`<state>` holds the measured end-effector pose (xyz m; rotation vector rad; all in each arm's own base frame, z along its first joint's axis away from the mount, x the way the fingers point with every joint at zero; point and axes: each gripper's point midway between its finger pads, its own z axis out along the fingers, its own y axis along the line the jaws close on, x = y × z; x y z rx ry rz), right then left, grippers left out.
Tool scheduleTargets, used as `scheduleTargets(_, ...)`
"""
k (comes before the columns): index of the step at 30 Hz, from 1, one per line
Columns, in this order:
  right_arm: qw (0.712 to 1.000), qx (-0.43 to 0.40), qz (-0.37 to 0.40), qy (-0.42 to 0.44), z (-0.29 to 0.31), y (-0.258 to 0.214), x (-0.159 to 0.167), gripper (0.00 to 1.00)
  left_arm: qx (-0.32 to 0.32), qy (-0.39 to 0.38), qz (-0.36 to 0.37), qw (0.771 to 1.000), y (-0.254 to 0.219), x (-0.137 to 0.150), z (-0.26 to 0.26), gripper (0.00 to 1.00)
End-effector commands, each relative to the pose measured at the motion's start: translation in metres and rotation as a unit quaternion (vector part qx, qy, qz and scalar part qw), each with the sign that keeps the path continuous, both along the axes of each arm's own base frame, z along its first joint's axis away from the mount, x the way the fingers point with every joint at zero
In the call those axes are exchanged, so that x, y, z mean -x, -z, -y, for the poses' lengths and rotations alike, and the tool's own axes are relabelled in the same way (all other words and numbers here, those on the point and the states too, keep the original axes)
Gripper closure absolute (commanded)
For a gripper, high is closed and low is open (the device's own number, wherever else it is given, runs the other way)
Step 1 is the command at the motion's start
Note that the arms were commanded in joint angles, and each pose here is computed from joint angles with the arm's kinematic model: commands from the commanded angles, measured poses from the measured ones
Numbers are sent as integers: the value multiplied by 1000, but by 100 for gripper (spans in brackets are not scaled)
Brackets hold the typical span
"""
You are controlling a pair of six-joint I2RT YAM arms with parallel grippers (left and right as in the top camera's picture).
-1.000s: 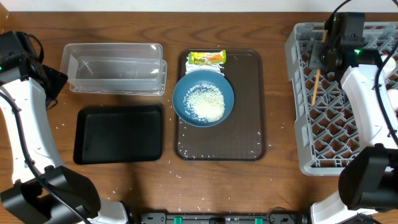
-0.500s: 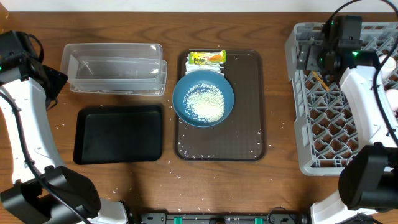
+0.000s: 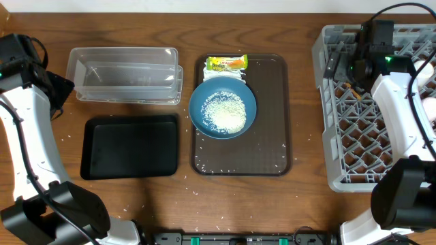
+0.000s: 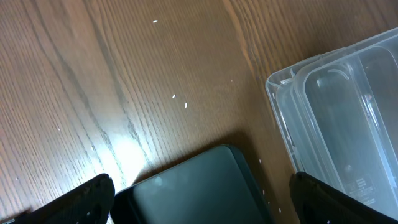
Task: Sort waste into correct bins and load items into the dishwasher rack
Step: 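Carry the chopstick into the rack and lower it, then release the chopstick and withdraw the right gripper to the right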
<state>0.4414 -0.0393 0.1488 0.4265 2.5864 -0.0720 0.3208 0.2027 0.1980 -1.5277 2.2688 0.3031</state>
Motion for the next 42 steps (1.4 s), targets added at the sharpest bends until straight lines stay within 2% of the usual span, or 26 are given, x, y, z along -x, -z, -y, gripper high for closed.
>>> scheduleTargets(1,999,23,-17,44,19,6,9,7,-3,-5,0,1000,-1,0,-3,7)
scheduleTargets(3,998,21,-24,48,22,8,13,12,-3,-5,0,1000,-1,0,-3,7)
scheduleTargets(7,998,24,-39,44,23,14,19,28,-3,-5,0,1000,-1,0,-3,7)
scheduleTargets(20,994,63,-72,56,45,47,40,27,-3,-5,0,1000,-1,0,-3,7)
scheduleTargets(24,995,56,-64,56,45,46,36,34,-3,-5,0,1000,-1,0,-3,7)
scheduleTargets(28,997,31,-57,43,36,47,32,47,-3,-5,0,1000,-1,0,-3,7)
scheduleTargets(37,997,2,-70,30,25,52,37,51,-3,-5,0,1000,-1,0,-3,7)
scheduleTargets(42,996,1,-82,30,24,54,43,66,-3,-5,0,1000,-1,0,-3,7)
